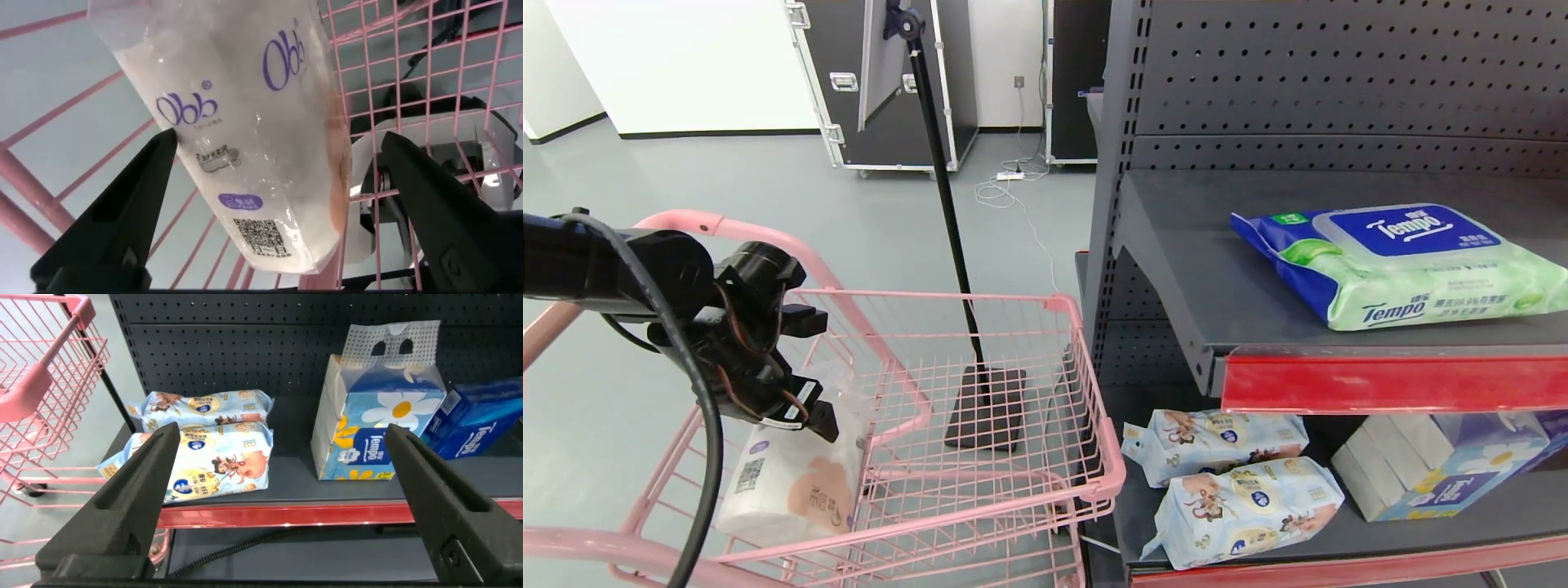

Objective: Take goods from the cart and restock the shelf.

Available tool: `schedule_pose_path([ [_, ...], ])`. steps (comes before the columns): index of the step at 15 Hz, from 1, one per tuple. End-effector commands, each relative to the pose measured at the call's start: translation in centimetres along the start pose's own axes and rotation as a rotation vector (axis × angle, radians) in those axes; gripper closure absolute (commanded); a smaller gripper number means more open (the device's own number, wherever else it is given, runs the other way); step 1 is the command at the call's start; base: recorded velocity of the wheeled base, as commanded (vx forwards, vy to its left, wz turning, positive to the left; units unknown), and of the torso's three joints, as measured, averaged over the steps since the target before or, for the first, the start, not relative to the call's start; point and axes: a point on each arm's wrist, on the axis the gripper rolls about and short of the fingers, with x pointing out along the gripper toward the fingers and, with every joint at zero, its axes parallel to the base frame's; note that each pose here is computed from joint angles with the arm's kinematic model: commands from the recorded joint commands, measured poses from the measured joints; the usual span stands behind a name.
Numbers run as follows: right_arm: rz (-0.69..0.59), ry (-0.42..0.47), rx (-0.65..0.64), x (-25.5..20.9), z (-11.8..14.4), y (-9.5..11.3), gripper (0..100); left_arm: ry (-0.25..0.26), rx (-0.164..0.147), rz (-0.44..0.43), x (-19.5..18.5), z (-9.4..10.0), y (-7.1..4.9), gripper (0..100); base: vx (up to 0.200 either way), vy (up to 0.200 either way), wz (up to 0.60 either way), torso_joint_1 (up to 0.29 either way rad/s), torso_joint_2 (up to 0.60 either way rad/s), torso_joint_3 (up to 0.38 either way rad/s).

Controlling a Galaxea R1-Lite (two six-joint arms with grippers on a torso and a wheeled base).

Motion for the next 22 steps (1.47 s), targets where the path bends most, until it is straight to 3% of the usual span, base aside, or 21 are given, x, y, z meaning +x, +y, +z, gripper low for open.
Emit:
schedule_pose_path([
  [1,0.001,0.001,0.000,0.0,0.0,0.0,0,0.028,-0.009,-0.003,0.9,0.0,0.3,0,0.000,0.000,0.00,0.000,0.00,0.000],
  [5,-0.001,0.001,0.000,0.0,0.0,0.0,0,0.030,-0.006,-0.008,1.4,0.4,0.3,0,0.000,0.000,0.00,0.000,0.00,0.000],
  [10,0.001,0.001,0.000,0.0,0.0,0.0,0,-0.005,-0.009,-0.003,1.6,2.1,0.5,0,0.000,0.000,0.00,0.000,0.00,0.000],
  [17,0.001,0.001,0.000,0.0,0.0,0.0,0,0.047,-0.005,-0.010,2.6,2.1,0.4,0,0.000,0.000,0.00,0.000,0.00,0.000],
  [22,0.001,0.001,0.000,0.0,0.0,0.0,0,0.054,-0.006,-0.011,3.2,2.4,0.4,0,0.000,0.000,0.00,0.000,0.00,0.000],
])
